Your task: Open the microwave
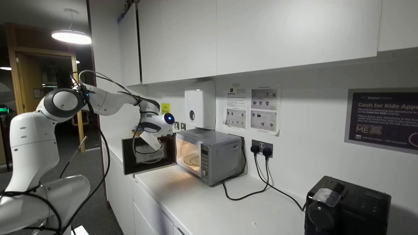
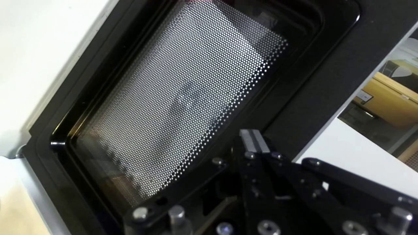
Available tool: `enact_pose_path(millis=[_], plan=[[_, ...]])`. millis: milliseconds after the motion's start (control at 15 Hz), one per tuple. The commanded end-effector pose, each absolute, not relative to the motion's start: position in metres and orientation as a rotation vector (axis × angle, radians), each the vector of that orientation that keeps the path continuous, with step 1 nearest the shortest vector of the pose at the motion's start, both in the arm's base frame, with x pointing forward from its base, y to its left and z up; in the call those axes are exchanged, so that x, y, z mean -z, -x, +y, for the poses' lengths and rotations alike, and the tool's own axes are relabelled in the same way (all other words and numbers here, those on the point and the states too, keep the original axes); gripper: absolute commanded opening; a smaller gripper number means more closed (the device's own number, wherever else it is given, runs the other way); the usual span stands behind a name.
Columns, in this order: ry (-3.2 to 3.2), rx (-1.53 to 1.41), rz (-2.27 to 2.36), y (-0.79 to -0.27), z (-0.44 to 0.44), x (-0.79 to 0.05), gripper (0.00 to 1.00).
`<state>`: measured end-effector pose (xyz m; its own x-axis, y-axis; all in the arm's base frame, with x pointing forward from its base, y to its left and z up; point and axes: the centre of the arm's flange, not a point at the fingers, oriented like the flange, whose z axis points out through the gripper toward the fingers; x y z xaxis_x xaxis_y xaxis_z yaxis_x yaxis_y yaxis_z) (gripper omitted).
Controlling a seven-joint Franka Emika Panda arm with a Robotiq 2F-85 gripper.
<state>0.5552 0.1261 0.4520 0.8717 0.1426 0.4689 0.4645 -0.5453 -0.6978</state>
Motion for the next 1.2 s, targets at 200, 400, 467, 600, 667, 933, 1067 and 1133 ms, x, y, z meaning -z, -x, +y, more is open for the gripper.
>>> enact_pose_path(millis=[200,400,467,600,667,933,1067,1133], plan=[[2.131,0.491,-0.555,-0.561,0.116,-0.448,0.00],[2.222,0.492,-0.639,-0.560,0.104,-0.456,0.00],[2.247,0.495,-0.666,-0.559,0.101,-0.458,0.00],[2.301,0.507,-0.721,-0.557,0.092,-0.463,0.00],[2.331,0.512,-0.752,-0.556,0.087,-0.466,0.00],[2.472,0.457,-0.880,-0.542,0.065,-0.477,0.00],[2.541,0.425,-0.922,-0.532,0.058,-0.486,0.00],[2.567,0.422,-0.944,-0.527,0.055,-0.490,0.00]])
